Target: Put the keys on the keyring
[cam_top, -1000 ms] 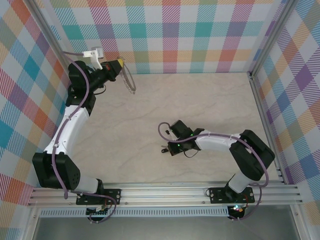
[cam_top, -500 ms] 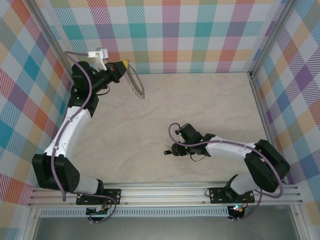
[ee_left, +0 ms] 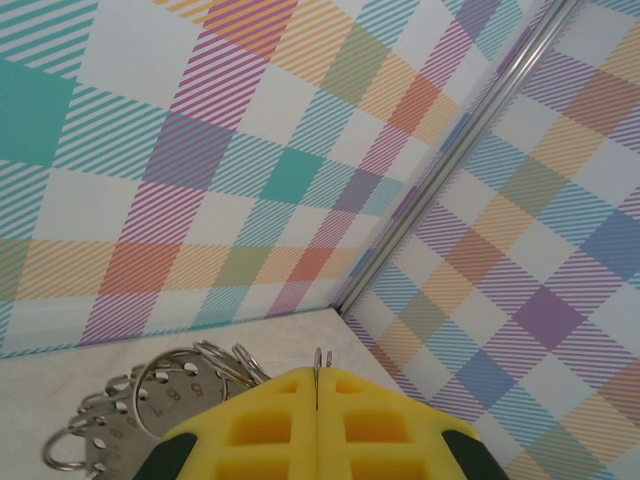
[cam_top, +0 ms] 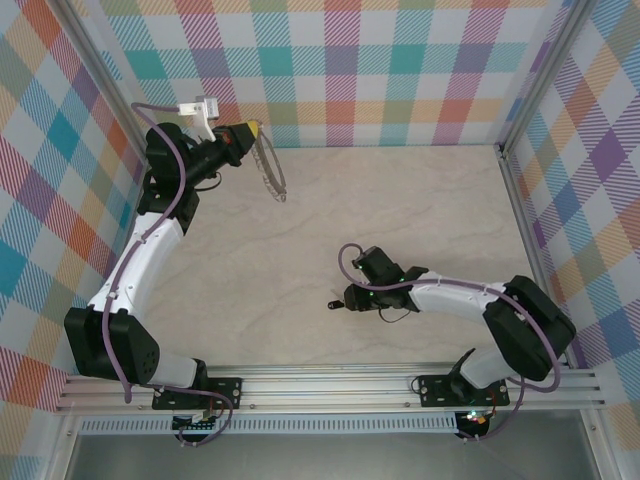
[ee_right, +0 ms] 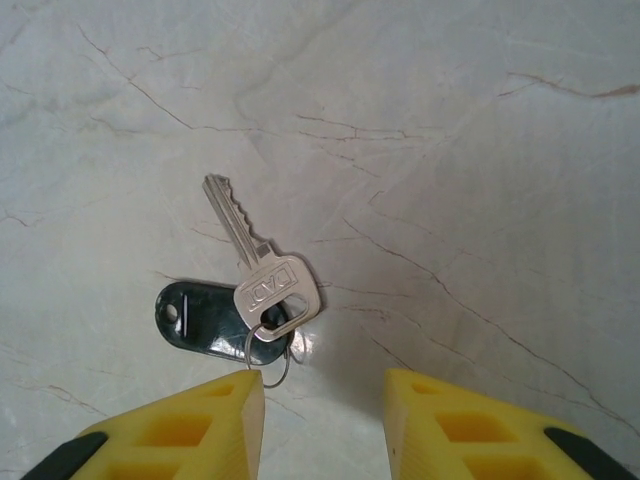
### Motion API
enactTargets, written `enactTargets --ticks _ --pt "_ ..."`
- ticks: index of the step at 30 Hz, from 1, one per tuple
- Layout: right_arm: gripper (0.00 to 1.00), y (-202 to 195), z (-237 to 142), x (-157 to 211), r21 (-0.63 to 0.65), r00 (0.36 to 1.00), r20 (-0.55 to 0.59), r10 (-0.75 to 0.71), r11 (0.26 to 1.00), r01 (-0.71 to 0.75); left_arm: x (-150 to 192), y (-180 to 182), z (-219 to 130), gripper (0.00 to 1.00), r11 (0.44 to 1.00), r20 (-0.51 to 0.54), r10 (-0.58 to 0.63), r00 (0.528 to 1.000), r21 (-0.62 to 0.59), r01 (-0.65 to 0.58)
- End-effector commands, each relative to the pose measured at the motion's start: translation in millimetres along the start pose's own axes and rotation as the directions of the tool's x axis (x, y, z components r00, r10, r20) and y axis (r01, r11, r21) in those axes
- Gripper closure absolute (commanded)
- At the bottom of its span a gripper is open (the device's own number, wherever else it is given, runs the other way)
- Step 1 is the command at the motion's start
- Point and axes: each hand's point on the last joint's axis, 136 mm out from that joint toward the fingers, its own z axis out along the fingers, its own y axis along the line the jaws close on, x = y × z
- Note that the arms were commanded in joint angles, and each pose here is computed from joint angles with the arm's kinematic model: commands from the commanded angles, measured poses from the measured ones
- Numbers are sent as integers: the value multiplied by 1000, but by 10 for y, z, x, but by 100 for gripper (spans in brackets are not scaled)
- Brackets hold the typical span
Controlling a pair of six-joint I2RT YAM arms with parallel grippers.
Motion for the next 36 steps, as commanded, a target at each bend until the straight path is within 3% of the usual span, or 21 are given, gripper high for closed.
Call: enactTargets --ticks 1,24,36 --pt "65 171 2 -155 -47 1000 23 -15 999 16 -75 -143 -4 100 998 22 44 999 44 -45" --pt "75 183 191 -144 -37 999 -25 -32 999 31 -42 -140 -14 100 998 16 47 999 45 -47" --pt "89 174 168 -142 -30 999 -23 -41 999 40 -30 -130 -11 100 998 15 44 999 44 -44"
